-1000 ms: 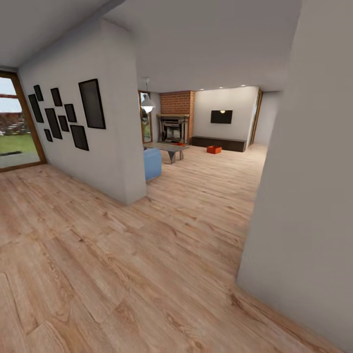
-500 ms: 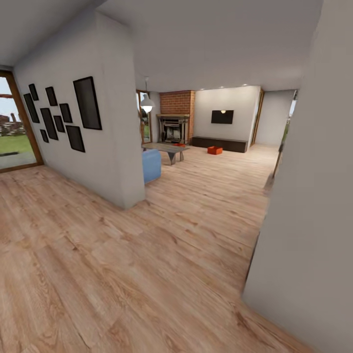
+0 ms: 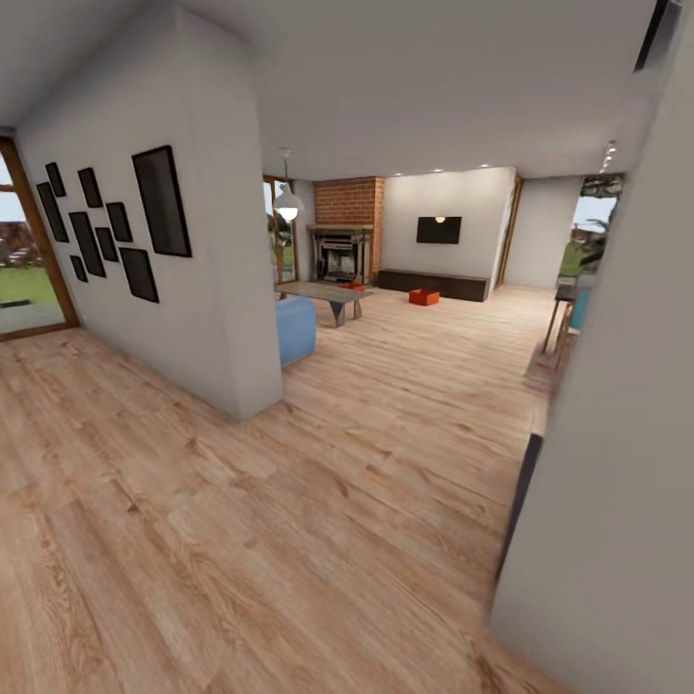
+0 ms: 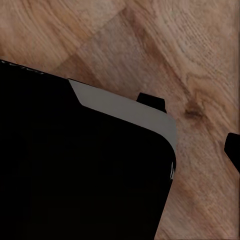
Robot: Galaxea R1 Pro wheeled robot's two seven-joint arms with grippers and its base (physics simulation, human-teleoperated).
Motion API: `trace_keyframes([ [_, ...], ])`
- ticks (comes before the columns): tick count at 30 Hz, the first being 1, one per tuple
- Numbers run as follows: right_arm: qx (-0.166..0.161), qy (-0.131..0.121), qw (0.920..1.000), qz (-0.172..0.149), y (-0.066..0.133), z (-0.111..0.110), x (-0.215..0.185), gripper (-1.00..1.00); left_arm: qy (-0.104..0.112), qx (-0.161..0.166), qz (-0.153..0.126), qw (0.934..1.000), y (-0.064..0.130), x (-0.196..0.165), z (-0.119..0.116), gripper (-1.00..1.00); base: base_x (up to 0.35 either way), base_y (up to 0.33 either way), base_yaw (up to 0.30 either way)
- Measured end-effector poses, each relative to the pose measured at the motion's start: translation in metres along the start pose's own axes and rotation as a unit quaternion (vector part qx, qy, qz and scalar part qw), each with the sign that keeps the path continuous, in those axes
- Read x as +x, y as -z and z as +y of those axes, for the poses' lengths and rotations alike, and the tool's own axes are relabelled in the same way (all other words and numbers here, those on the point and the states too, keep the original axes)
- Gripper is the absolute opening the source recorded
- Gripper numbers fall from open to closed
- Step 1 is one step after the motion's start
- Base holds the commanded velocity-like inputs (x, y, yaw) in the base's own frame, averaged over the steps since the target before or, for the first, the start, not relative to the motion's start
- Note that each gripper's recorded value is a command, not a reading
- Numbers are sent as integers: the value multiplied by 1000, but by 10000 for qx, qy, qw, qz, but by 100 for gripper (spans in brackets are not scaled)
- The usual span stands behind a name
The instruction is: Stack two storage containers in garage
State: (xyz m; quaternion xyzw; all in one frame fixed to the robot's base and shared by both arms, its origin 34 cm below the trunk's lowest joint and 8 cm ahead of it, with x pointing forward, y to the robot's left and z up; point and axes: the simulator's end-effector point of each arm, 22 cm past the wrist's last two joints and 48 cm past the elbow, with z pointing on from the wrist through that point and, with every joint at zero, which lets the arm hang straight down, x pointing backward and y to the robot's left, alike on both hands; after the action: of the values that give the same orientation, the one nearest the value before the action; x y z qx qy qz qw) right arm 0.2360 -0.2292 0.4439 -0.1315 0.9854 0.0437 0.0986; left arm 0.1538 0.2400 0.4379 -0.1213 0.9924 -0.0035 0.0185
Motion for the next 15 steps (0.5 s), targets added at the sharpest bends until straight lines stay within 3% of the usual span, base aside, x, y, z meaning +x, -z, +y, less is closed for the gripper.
trace_keyframes([
  [12, -48, -53, 10000, -20, 0, 3, -2, 100, -4, 10, -6, 10000, 0, 0, -1, 100, 336, 0, 1],
  [15, -63, -6, 10000, -35, 0, 4, -3, 100, -6, 13, -5, 10000, 0, 0, -2, 100, 336, 0, 159],
])
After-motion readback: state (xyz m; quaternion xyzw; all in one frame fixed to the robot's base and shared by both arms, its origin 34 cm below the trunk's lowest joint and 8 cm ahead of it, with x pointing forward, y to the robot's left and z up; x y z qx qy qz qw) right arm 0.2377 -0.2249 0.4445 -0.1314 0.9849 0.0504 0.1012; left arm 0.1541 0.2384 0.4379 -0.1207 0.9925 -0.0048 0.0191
